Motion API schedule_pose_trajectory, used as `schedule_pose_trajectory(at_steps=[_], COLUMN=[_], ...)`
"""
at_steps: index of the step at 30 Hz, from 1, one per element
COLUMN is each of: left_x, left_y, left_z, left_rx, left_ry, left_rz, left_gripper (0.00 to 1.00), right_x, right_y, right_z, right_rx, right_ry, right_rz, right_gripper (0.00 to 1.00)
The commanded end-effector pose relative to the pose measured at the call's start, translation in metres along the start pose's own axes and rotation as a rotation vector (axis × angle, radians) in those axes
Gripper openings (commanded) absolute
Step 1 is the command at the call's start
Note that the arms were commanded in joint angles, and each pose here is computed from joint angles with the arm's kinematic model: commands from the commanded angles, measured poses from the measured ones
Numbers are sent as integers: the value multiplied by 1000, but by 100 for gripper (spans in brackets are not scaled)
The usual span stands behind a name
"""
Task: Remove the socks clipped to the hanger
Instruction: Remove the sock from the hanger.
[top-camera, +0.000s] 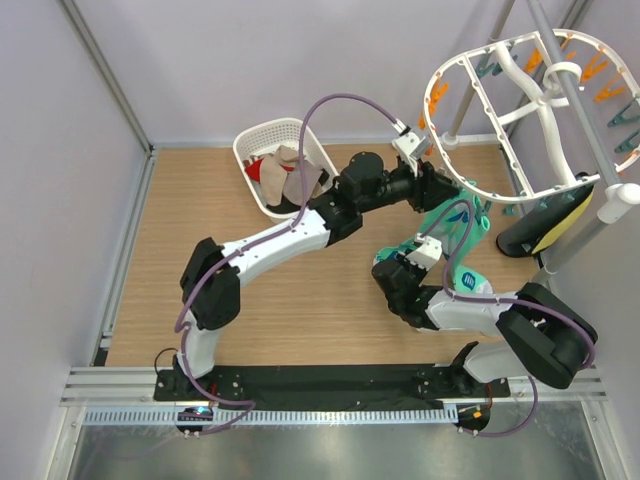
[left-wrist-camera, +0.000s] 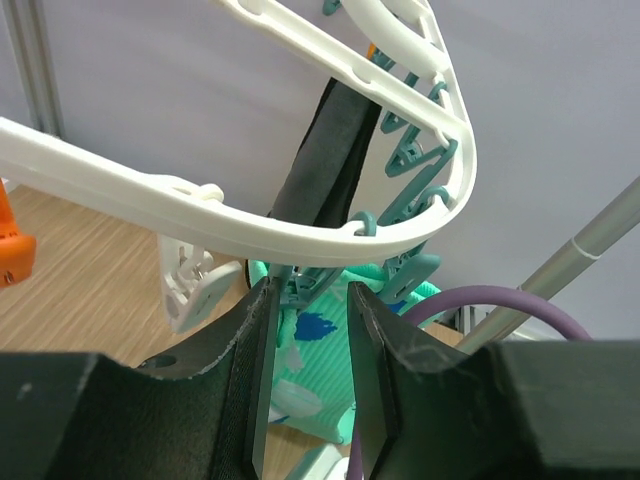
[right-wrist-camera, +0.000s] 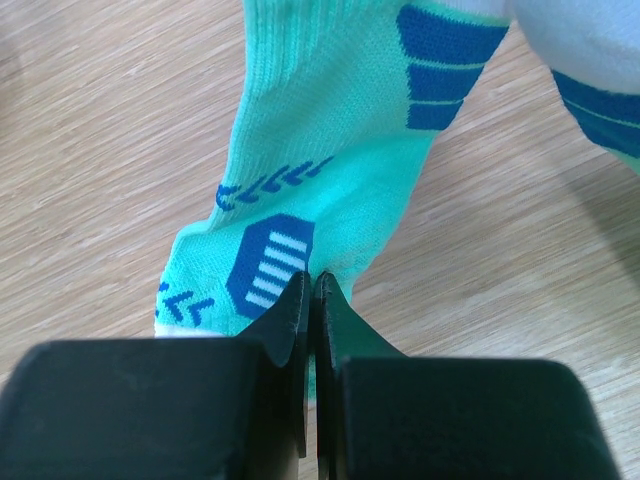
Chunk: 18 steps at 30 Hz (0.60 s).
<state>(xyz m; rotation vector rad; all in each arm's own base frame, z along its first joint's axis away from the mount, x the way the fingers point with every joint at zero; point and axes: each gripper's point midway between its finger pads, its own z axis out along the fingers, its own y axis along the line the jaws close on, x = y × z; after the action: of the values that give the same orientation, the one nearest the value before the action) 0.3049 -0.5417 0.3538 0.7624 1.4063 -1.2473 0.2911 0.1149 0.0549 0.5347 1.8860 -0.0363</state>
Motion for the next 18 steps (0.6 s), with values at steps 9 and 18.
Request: schedule_pose_trajectory(at_steps=[9, 18], left_x=[-30, -26], left_y=[-12, -35], left_z=[9, -1], left_rx=[7, 56], left_ry=[-128, -149], left_rz=[44, 91], left_gripper=[39, 41], right_x=[-3, -2], right_y=[2, 7], right_z=[1, 0], right_rx=[-2, -25], right_ry=[-27, -17], right_rz=[38, 43], right_gripper=[1, 1])
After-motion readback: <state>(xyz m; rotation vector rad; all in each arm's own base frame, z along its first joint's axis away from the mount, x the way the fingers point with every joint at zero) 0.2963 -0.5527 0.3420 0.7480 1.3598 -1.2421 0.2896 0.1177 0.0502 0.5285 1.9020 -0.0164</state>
